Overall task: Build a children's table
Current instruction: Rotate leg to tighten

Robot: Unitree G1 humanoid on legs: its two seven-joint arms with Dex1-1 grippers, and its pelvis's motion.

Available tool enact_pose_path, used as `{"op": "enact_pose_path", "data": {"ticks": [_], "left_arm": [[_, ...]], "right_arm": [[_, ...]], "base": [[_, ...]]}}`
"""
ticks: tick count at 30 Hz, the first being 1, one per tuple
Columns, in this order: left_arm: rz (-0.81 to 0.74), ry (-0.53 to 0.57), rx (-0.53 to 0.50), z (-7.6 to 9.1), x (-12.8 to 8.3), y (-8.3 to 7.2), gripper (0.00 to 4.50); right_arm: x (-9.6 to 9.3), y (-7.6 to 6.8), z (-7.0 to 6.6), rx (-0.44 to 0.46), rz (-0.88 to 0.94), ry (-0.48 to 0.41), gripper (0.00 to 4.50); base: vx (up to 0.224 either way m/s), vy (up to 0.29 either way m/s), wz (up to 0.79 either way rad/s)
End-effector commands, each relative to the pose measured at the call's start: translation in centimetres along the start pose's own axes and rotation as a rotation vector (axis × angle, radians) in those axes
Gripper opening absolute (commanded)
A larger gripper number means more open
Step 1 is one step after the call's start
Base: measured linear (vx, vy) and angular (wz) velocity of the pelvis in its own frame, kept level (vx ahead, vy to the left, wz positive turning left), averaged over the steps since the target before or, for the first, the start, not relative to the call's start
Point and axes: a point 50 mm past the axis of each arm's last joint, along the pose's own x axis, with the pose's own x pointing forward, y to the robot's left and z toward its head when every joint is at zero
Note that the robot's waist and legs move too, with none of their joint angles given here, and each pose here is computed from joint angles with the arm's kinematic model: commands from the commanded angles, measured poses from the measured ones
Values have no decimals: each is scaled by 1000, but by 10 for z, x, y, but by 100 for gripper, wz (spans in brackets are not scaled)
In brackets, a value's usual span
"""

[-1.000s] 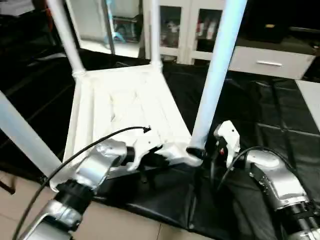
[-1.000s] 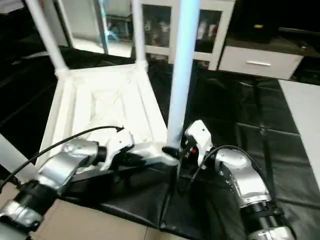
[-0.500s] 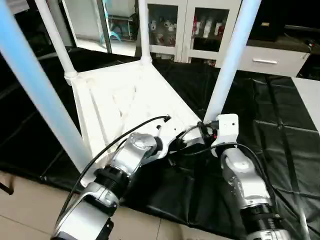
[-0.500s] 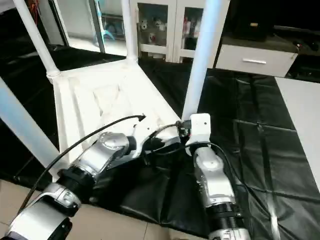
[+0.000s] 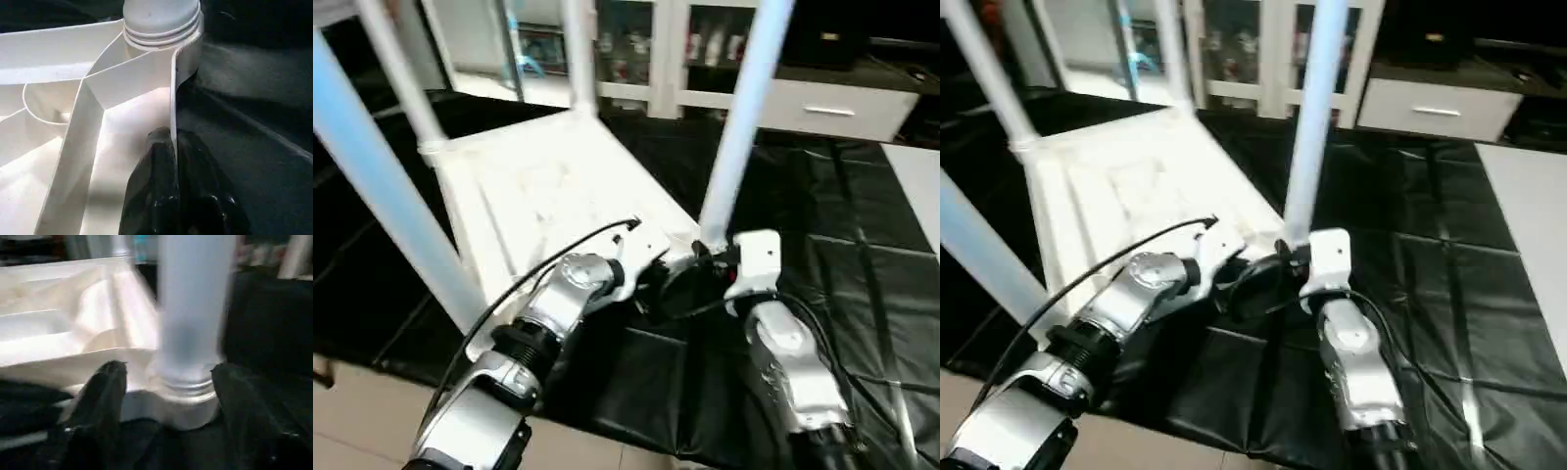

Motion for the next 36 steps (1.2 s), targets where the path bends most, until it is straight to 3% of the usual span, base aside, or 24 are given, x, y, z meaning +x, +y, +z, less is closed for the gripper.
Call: {"op": "enact_pose_path", "data": {"ticks": [1,2,4,5,6,8,15,18,24,33,36], "left_arm": [[39,44,-18,-16,-5,5,0],[20,42,-9,-17,-5,4,0],[8,39,-6,-17,-6,4,0],[-61,29,23,-19,-7,-1,0],[-76,27,28,-19,-8,-2,0],[-241,-11,91,-22,-15,-15,0],[-514,1,163,-33,-36,-32,0],[-571,-3,183,-34,-41,-33,0],[-656,-20,208,-30,-48,-35,0],[-684,25,365,-37,-56,-24,0],[-660,41,472,-37,-59,-13,0]], "right_arm": [[-9,12,7,11,211,10,317],[-23,7,8,-45,307,39,317],[-29,3,8,-77,335,56,317],[-43,-14,8,-118,350,96,317],[-46,-18,8,-122,349,102,317],[-61,-44,10,-150,311,147,317],[-81,-82,13,-202,198,225,317],[-83,-86,14,-203,193,227,317],[-79,-80,9,-227,229,240,317],[-74,-76,8,-224,250,224,317],[-72,-75,8,-224,254,213,317]], "base": [[0,0,0],[0,0,0],[0,0,0],[0,0,0],[0,0,0],[0,0,0],[0,0,0],[0,0,0],[0,0,0],[0,0,0],[0,0,0]]}}
